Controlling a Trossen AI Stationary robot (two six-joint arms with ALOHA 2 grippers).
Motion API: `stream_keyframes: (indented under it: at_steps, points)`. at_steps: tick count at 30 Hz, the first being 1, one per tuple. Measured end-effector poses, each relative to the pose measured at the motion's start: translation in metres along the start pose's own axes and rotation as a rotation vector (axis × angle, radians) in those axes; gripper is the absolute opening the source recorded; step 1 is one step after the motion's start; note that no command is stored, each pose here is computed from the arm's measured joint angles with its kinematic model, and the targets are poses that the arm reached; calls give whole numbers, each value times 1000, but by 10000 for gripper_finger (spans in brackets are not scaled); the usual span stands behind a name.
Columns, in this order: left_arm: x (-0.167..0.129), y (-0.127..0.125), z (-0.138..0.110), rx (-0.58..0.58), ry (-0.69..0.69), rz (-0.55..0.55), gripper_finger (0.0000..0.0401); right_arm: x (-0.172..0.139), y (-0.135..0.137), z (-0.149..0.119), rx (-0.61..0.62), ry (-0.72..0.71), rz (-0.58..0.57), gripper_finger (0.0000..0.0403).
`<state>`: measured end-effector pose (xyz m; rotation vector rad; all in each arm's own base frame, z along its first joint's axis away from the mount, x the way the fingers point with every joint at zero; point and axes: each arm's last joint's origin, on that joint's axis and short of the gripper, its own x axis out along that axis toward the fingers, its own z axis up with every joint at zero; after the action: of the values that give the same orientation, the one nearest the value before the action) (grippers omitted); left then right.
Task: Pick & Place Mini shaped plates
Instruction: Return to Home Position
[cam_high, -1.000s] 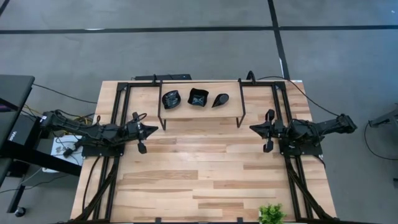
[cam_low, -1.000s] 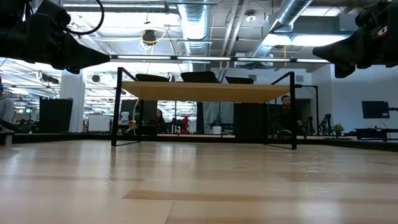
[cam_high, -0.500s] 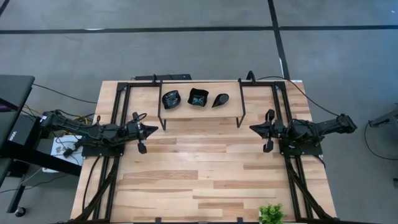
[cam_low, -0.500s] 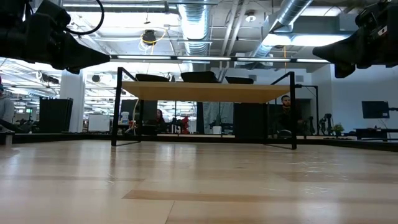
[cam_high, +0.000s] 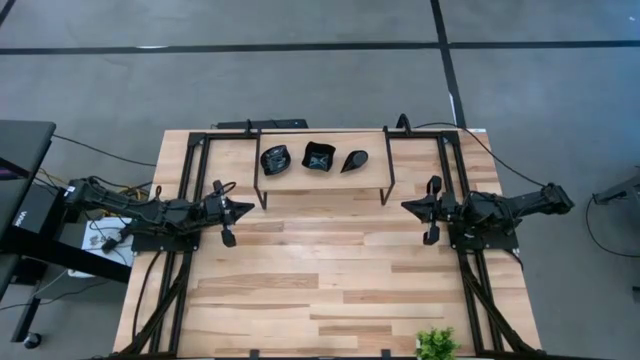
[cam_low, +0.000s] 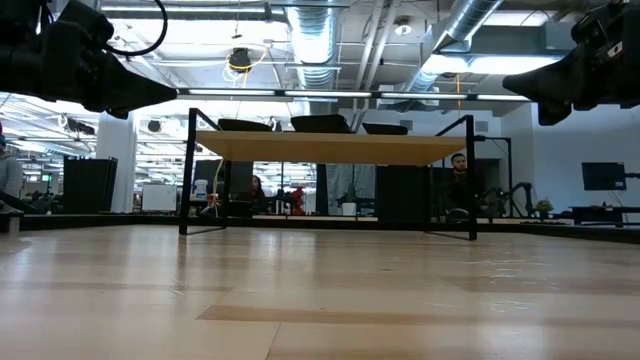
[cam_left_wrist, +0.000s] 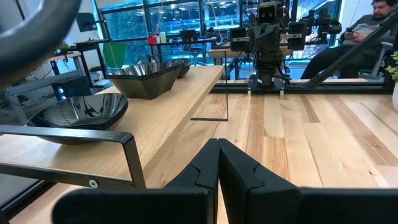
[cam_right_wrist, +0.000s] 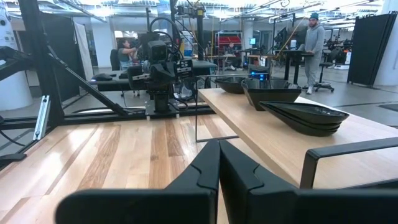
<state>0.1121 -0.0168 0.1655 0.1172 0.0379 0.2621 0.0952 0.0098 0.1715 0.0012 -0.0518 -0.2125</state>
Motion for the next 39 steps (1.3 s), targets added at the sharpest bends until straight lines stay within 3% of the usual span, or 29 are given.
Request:
stream_keyframes:
  at_steps: [12,19,21,27,32,39]
  points:
    - [-1,0,2,-11,-17,-1,8,0,0,0,0,0,0,1]
    - [-8,13,12,-179,-137,65,8,0,0,0,0,0,0,1]
    - [-10,14,15,-167,-170,17,8,0,0,0,0,0,0,1]
    - [-13,11,9,-74,-154,-278,8,0,0,0,0,0,0,1]
    - [-13,12,1,-112,-75,-297,8,0,0,0,1,-1,1,1]
    - [-12,13,1,-131,-69,-305,8,0,0,0,1,0,1,1]
